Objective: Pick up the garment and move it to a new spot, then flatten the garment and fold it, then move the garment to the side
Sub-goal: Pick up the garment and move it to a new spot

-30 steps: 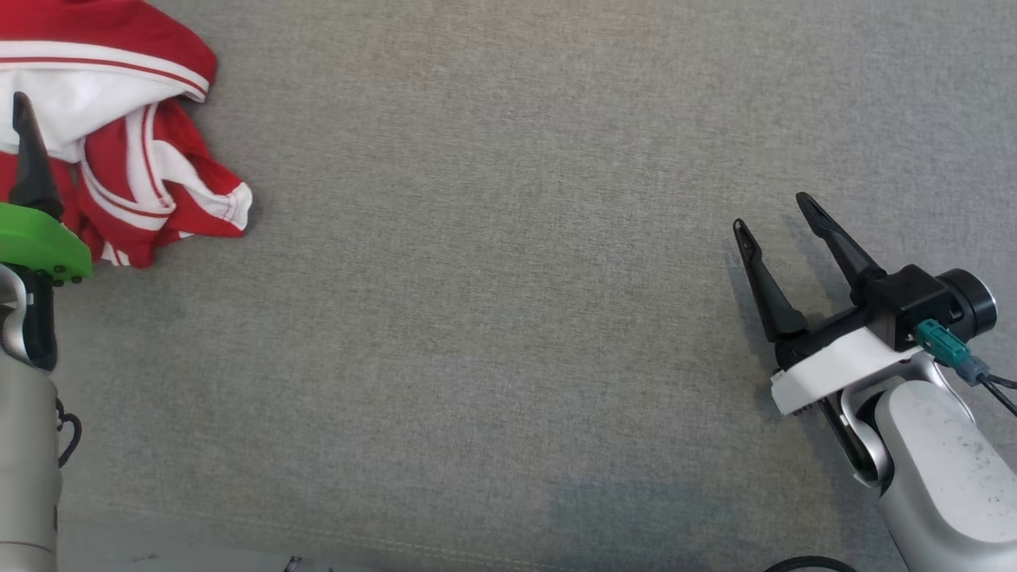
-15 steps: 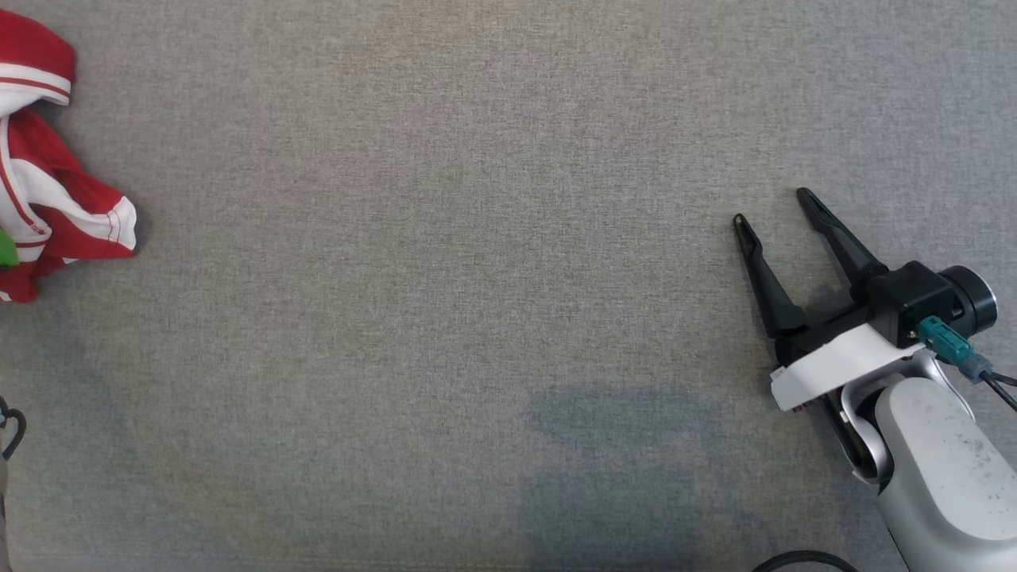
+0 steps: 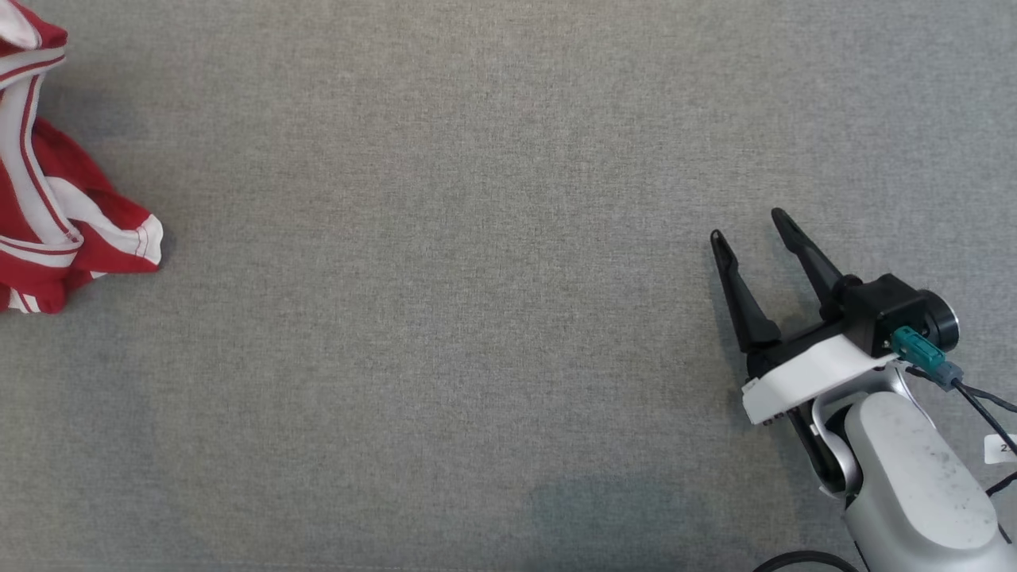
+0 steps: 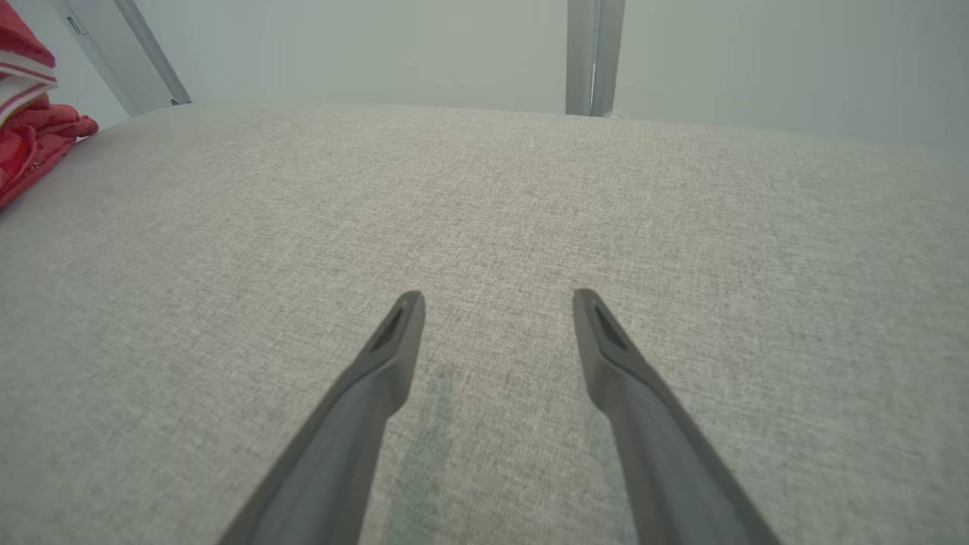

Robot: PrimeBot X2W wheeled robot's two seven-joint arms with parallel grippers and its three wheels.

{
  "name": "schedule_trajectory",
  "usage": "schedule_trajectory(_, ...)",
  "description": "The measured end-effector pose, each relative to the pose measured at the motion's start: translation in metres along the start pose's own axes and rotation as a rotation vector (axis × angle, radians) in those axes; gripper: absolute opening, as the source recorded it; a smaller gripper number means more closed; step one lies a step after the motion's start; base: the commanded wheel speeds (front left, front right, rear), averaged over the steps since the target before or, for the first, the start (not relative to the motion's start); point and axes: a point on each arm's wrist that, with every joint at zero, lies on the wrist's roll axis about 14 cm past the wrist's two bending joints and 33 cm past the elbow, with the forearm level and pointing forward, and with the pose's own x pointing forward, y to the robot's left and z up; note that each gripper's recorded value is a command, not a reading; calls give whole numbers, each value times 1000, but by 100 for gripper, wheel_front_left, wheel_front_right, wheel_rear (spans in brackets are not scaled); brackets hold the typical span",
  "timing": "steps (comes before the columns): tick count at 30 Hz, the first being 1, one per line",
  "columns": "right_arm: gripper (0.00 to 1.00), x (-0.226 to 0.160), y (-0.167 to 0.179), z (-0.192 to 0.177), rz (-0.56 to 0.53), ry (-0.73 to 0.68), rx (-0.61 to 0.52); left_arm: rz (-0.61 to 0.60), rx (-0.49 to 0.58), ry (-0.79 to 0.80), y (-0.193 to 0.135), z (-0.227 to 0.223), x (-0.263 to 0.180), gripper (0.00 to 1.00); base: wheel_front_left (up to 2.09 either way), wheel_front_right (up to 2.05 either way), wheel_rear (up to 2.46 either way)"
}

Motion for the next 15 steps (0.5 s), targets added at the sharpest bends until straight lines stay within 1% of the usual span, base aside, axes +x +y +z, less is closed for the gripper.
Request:
schedule_trajectory(3, 100, -7, 4, 7, -16, -13, 21, -72, -3, -157, -17, 59, 9, 0, 0, 0, 0)
schedule_trajectory(4, 100, -7, 4, 7, -16, -13, 21, -72, -3, -157, -17, 59, 9, 0, 0, 0, 0)
schedule_trajectory(7, 100, -15, 5, 18, -41, -38, 37, -135, -57, -297, -42, 112, 9, 0, 0, 0, 0)
schedule_trajectory(10, 100, -25, 2, 26, -77, -59, 54, -211, -142, -380, -79, 145, 0, 0, 0, 0, 0)
schedule_trajectory(12, 100, -34, -2, 30, -105, -66, 60, -270, -212, -394, -108, 152, -8, 0, 0, 0, 0)
schedule_trajectory(15, 100, -49, -11, 33, -154, -74, 70, -373, -340, -366, -161, 150, -27, 0, 0, 0, 0)
